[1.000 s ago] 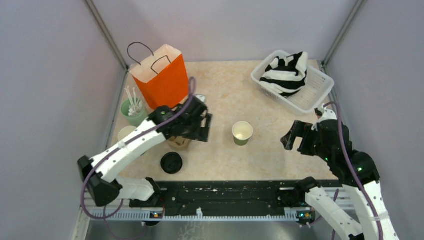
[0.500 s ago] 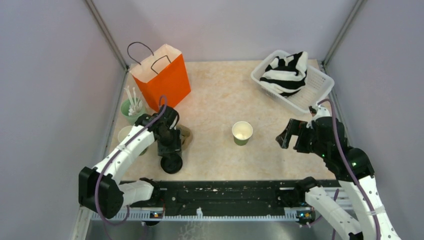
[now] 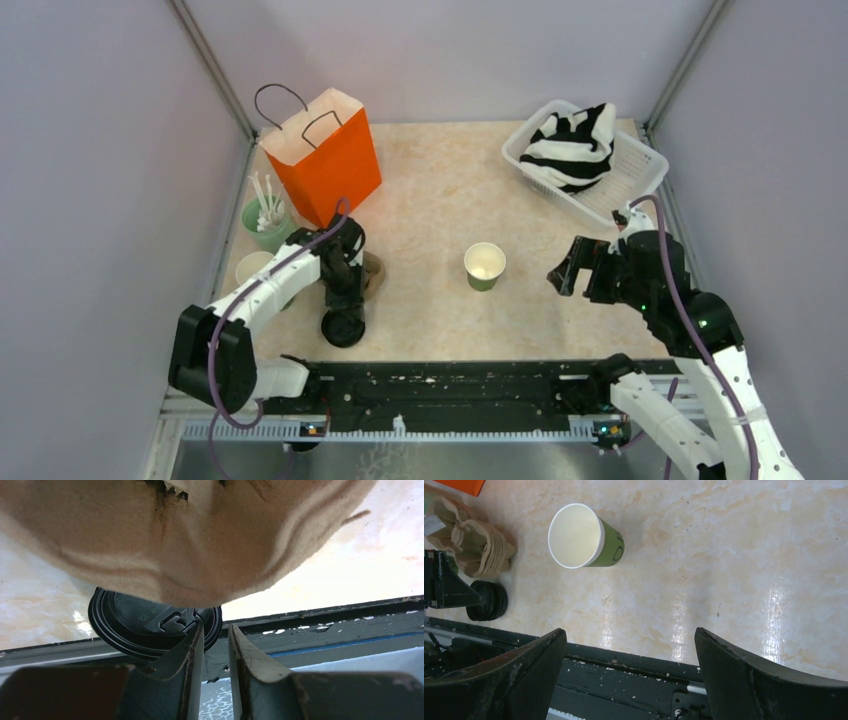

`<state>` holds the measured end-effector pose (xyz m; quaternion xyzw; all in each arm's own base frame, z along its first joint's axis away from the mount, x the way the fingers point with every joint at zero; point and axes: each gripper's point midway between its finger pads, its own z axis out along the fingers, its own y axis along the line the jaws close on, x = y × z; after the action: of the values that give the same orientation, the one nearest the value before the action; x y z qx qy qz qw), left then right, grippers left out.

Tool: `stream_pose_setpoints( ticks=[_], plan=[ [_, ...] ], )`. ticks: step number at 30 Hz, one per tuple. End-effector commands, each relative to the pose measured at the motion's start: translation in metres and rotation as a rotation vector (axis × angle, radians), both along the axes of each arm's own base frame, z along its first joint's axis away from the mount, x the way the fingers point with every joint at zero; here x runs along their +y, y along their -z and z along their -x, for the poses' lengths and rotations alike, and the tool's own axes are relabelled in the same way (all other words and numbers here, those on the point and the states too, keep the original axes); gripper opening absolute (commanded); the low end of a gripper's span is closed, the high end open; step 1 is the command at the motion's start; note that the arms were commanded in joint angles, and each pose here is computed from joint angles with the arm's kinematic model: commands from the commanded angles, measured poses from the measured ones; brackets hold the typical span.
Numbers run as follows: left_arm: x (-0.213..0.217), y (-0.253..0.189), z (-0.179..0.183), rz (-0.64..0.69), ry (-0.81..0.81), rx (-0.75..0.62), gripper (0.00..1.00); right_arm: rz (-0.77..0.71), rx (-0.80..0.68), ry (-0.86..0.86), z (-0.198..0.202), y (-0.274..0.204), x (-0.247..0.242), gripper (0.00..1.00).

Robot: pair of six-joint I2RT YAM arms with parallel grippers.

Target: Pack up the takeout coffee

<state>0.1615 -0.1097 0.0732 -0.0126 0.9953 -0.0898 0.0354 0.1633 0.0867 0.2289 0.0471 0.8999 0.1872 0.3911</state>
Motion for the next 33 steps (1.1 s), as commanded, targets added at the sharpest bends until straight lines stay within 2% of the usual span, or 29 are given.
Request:
stream_pose_setpoints(
  ticks=[1,12,23,33],
  plan=[
    [-0.005,0.007,-0.003,0.025,0.029,0.018,0.31,-0.017,-0.033,-0.007,-0.007,-0.005,0.004,0.99],
    [-0.003,0.014,-0.004,0.008,0.033,0.034,0.25,-0.019,-0.027,-0.002,-0.009,-0.002,0.004,0.99],
    [-0.005,0.017,-0.003,0.014,0.038,0.053,0.24,-0.021,-0.021,-0.004,-0.01,0.001,0.006,0.99],
    [-0.003,0.015,-0.004,0.007,0.033,0.045,0.12,-0.024,-0.024,-0.006,-0.011,0.0,0.006,0.99]
  ],
)
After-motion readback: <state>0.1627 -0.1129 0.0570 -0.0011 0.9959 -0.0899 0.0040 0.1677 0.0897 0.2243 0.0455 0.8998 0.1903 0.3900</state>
